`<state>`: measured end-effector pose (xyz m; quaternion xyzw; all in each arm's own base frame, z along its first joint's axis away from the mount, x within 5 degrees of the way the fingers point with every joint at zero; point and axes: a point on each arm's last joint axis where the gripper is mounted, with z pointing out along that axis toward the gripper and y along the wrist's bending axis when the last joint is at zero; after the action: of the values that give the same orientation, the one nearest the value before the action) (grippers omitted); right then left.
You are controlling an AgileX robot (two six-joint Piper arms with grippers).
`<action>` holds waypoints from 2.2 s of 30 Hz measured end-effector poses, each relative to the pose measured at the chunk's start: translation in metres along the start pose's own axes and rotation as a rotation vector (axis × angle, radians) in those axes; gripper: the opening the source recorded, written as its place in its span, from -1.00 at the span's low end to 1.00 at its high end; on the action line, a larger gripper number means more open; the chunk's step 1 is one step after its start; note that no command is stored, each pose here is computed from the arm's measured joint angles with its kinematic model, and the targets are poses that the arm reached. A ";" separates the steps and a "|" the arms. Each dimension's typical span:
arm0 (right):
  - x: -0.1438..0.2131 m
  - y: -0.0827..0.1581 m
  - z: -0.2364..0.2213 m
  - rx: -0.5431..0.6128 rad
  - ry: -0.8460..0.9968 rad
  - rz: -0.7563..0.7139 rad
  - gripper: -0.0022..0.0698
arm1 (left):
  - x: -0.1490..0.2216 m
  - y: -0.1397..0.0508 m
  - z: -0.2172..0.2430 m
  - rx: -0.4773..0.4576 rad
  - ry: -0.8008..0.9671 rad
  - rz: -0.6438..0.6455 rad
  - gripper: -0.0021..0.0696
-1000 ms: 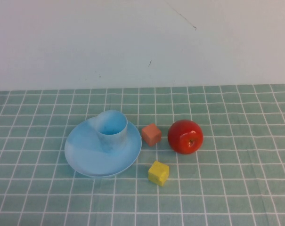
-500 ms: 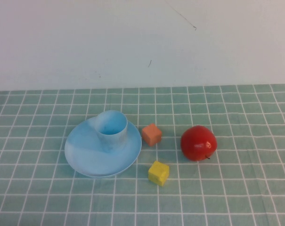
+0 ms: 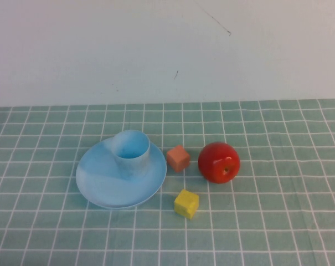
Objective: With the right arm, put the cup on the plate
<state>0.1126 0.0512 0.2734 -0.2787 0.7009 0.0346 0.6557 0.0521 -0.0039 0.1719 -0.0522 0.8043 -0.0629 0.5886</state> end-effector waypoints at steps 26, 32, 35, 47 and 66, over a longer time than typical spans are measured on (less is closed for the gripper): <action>0.077 0.020 -0.045 0.118 -0.060 0.045 -0.95 | 0.000 0.000 0.000 0.000 0.000 0.002 -0.95; 0.090 0.015 -0.051 0.235 0.030 0.084 -0.95 | 0.000 0.000 0.000 0.000 0.000 0.002 -0.95; 0.095 0.014 -0.052 0.248 0.079 0.095 -0.95 | 0.000 0.000 0.000 0.000 0.000 0.002 -0.95; 0.095 0.014 -0.058 0.272 0.049 0.102 -0.95 | 0.000 0.000 0.000 0.000 0.000 0.000 -0.95; 0.096 0.012 -0.059 0.324 0.065 0.110 -0.95 | 0.000 0.000 0.000 0.000 0.000 0.000 -0.95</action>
<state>0.0562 0.0035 0.1879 -0.1315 0.7322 -0.0519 0.6663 0.0521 -0.0039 0.1719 -0.0521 0.8043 -0.0628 0.5887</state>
